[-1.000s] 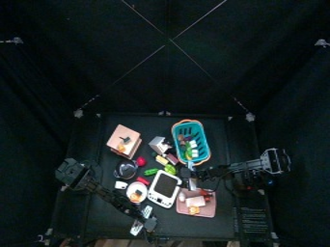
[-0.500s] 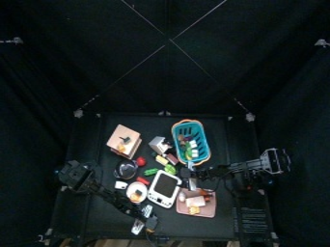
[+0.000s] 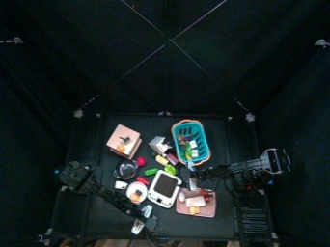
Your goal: Grab corn top
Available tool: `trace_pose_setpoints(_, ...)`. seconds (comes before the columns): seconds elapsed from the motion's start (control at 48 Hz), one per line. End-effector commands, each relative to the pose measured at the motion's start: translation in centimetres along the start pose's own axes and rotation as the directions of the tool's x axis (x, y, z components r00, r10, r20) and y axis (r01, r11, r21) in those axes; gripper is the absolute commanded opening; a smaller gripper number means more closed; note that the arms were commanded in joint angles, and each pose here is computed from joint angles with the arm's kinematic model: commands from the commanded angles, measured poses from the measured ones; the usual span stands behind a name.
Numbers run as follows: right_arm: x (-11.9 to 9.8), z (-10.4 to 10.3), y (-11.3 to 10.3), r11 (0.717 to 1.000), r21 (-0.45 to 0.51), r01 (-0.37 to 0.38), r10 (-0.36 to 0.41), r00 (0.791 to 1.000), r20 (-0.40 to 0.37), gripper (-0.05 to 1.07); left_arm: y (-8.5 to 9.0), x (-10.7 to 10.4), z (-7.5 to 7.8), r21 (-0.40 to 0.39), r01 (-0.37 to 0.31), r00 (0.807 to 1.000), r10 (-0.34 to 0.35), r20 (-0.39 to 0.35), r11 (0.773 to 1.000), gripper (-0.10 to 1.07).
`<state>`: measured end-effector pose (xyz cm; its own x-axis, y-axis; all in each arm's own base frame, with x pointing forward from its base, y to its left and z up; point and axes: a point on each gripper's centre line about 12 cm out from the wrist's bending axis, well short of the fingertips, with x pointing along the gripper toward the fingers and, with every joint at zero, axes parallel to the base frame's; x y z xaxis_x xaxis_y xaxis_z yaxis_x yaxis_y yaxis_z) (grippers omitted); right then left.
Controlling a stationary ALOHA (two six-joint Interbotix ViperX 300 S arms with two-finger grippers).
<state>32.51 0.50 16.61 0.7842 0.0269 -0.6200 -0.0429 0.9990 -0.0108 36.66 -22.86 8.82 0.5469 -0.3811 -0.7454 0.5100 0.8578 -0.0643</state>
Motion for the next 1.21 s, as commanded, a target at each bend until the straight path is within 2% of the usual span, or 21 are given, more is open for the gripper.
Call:
trace_pose_setpoints(0.0,-0.4,1.4,-0.1,1.000,0.002,0.000,0.000,0.999,0.042,1.03,0.2,-0.4,0.8,0.002,-0.005,1.000,0.005,0.023,1.000,0.86)
trace_pose_setpoints(0.25,-0.4,1.4,-0.1,1.000,0.003,0.000,0.000,0.999,0.042,1.03,0.2,-0.4,0.9,0.034,-0.010,1.000,0.009,0.026,0.999,0.83)
trace_pose_setpoints(0.562,-0.4,1.3,-0.1,1.000,0.002,0.001,-0.001,0.999,0.041,1.03,0.3,-1.0,1.3,0.046,-0.009,0.999,0.007,0.040,0.999,0.63)
trace_pose_setpoints(0.792,-0.4,1.4,0.0,1.000,0.002,-0.001,0.001,0.999,0.044,1.03,1.5,-3.3,2.3,0.025,-0.034,0.996,0.032,0.087,0.999,0.63)
trace_pose_setpoints(0.958,-0.4,1.5,0.0,1.000,0.002,-0.001,0.001,0.999,0.045,1.03,2.9,-4.6,1.8,0.001,-0.065,0.993,0.064,0.095,0.998,0.63)
trace_pose_setpoints(1.104,-0.4,1.5,0.0,1.000,0.001,0.000,0.000,0.999,0.044,1.03,3.3,-5.3,1.9,0.006,-0.077,0.991,0.076,0.106,0.997,0.63)
trace_pose_setpoints(1.188,-0.4,1.5,0.0,1.000,0.001,0.000,0.000,0.999,0.044,1.03,3.3,-6.0,2.4,0.006,-0.074,0.989,0.072,0.125,0.997,0.63)
